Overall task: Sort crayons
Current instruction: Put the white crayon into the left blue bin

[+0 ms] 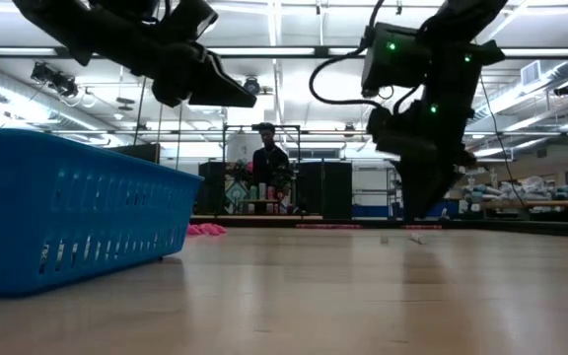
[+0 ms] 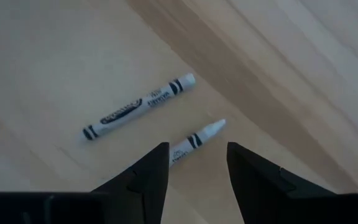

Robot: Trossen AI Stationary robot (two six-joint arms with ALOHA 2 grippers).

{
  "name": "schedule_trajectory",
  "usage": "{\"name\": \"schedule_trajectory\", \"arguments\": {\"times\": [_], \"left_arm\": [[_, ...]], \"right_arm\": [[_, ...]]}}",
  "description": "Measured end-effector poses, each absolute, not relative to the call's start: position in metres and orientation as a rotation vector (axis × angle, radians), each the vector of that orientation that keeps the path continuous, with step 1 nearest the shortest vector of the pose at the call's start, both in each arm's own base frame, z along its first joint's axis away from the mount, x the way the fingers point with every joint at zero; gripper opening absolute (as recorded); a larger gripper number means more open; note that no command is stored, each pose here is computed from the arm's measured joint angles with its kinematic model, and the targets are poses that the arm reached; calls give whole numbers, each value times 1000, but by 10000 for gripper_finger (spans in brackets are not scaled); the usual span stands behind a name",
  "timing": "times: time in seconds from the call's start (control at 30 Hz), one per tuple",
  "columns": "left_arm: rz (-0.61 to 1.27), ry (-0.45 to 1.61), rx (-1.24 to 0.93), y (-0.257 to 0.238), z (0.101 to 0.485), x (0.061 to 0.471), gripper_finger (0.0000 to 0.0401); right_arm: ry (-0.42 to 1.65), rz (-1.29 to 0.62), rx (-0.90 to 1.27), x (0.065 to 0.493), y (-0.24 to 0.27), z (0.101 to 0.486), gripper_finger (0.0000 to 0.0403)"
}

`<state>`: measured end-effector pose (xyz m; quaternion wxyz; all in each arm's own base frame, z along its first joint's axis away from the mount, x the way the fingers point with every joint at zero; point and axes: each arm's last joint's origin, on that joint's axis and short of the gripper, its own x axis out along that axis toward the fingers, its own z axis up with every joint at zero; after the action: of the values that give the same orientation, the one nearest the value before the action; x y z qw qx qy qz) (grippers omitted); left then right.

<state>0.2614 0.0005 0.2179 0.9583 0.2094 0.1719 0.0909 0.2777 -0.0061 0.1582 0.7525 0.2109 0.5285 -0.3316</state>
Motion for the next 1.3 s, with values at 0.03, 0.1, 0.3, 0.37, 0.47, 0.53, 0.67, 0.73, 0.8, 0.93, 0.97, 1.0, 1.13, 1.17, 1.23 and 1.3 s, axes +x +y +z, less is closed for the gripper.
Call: {"name": "schedule_trajectory", "arguments": {"times": [0.03,0.1,0.3,0.37,0.47,0.53,0.67,0.73,0.8,0.93,0.97,1.0,1.13,1.17,1.23,1.3], "left_arm": [[188,348,422,1,218,261,148],[195,345,412,3,218,262,148],[208,347,372,4,218,261,148],[214,347,365,5,218,261,148],[230,347,348,5,218,261,148],[231,351,339,5,217,261,148],[234,350,319,5,217,261,148],[235,350,317,5,217,261,148],[235,350,316,5,217,261,148],[234,352,316,5,217,261,148],[233,352,315,5,217,261,148],[233,353,315,5,217,261,148],[234,359,302,5,216,261,148],[234,360,301,5,216,261,148],[234,360,301,5,216,261,148],[235,360,300,5,216,261,148]], "right_arm": [[1148,-746,460,279,-4,155,170],[1125,-771,465,281,1,152,169],[1083,-837,474,283,8,146,169],[1084,-852,468,283,10,142,169],[1106,-873,469,284,14,133,169],[1111,-884,464,285,17,128,169],[1115,-907,439,286,24,119,169],[1115,-903,435,285,26,119,169],[1111,-897,435,285,27,121,167],[1127,-883,437,284,27,121,147],[1133,-876,439,285,27,121,138],[1139,-871,443,284,27,121,128],[1171,-838,447,284,28,121,84],[1177,-829,444,284,28,121,72],[1186,-820,437,284,28,121,50],[1194,-810,425,284,28,121,33]]}}
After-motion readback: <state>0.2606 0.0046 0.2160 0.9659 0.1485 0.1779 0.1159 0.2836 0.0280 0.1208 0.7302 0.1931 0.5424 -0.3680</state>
